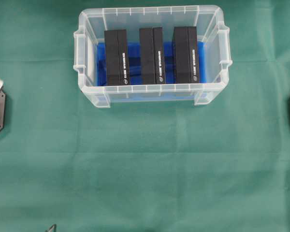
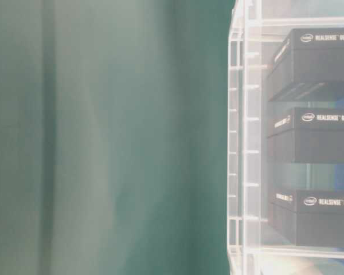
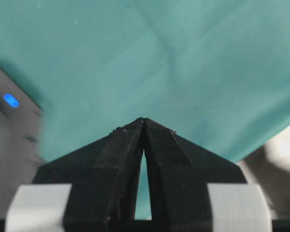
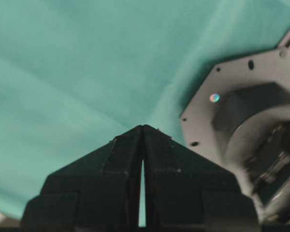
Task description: Take the box out of the case with both arms.
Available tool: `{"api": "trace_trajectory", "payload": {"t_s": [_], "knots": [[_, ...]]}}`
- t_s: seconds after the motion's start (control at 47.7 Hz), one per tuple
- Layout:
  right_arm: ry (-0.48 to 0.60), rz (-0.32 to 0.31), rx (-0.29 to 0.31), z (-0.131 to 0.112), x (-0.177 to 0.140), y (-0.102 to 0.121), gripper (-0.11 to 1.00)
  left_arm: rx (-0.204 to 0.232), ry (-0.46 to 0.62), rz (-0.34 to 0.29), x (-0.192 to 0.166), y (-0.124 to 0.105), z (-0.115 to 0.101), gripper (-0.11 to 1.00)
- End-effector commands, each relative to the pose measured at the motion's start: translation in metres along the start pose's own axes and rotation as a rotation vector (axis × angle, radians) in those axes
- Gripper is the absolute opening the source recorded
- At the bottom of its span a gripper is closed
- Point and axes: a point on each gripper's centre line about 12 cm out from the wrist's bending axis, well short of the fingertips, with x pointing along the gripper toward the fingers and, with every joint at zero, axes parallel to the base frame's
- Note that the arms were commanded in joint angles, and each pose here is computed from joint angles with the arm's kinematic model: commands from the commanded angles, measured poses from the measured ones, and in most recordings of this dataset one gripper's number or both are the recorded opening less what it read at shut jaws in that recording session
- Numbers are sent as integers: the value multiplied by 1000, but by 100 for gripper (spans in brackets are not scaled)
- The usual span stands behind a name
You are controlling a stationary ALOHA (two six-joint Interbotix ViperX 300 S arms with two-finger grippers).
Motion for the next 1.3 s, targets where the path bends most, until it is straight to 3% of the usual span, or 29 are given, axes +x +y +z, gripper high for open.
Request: {"api": "trace_trajectory", "payload": {"t_s": [0.0,0.105,0.21,0.524,0.671,0.944,1.279], "knots": [[-17,16,109,3,-6,1,0,-157,-18,-24,-7,-3,3,0],[-16,17,196,3,-6,2,0,-301,-15,-20,-7,-2,2,0],[-14,10,218,3,-5,3,0,-359,-15,-22,-8,-1,2,0],[-41,-10,216,9,0,7,0,-358,-18,13,-6,1,5,0],[-119,-23,224,34,4,5,0,-353,-46,50,-5,11,23,0],[-163,-34,211,89,14,-9,0,-337,-81,98,-4,26,56,0],[-167,-48,213,100,19,-12,0,-312,-86,121,-2,31,66,0]]}}
